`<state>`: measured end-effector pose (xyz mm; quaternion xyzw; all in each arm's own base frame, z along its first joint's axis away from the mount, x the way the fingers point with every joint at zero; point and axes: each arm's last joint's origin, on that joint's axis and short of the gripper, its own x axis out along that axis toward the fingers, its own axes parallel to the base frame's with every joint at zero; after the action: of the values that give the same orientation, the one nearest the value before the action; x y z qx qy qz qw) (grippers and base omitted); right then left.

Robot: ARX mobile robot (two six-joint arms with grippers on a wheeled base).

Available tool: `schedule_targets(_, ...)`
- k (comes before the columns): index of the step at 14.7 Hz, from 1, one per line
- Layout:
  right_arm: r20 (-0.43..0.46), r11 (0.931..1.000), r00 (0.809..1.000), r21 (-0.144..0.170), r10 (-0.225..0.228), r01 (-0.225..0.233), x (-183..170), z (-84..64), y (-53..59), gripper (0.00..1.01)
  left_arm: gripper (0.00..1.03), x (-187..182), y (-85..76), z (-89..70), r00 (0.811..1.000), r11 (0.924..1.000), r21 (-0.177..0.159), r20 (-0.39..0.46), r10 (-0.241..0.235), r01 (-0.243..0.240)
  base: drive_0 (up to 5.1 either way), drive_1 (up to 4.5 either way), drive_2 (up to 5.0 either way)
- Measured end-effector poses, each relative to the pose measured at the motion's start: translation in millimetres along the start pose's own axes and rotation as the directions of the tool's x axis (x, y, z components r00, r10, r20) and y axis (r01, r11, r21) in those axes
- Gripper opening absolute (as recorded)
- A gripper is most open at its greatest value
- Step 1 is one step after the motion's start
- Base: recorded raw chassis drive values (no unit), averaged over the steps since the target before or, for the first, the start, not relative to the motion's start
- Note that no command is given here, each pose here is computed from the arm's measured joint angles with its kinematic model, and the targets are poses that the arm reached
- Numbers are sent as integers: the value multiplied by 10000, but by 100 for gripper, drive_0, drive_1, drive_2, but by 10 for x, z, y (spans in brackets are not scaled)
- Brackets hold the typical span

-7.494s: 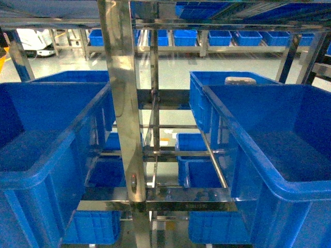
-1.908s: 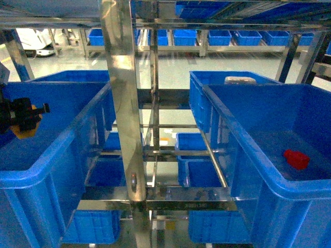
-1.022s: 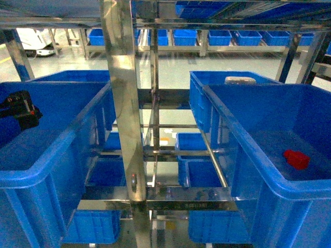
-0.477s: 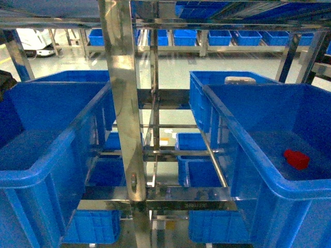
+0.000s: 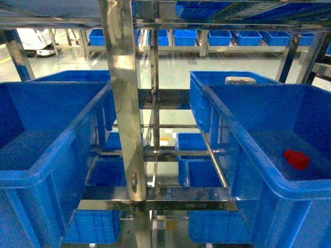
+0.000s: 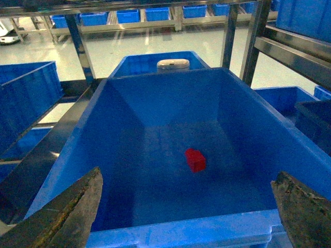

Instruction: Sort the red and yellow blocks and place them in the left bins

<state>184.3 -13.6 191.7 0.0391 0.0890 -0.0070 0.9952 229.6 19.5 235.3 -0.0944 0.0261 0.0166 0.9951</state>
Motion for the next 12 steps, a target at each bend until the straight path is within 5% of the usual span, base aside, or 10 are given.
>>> schedule_targets(2, 4, 10000, 10000, 0, 0, 0, 0, 1, 0, 98, 98, -40, -108, 106, 9978, 9989, -195, 512, -423, 433, 0, 0, 0)
schedule_targets(7, 334, 10000, 9994, -60, 18, -16, 2, 2, -1, 96, 98, -17, -81, 71, 9993, 9991, -358, 312, -210, 221, 0, 0, 0)
schedule_targets(8, 1225, 9994, 9924, -349, 103, -61, -20, -19, 2, 86, 92, -32, -84, 69, 9979, 9995, 30, 557, -327, 325, 0, 0, 0)
schedule_targets(10, 1595, 9983, 9872, -588, 93, 1, -149, -132, 85, 62, 68, -223, -135, -136, 9984, 9926, 1201, 504, -243, 181, 0, 0, 0)
schedule_targets(12, 1750, 9972, 9842, -735, 281, -154, -257, -167, 130, 34, 41, -395, -136, -308, 9984, 9857, 1652, 377, -416, 349, 0, 0, 0)
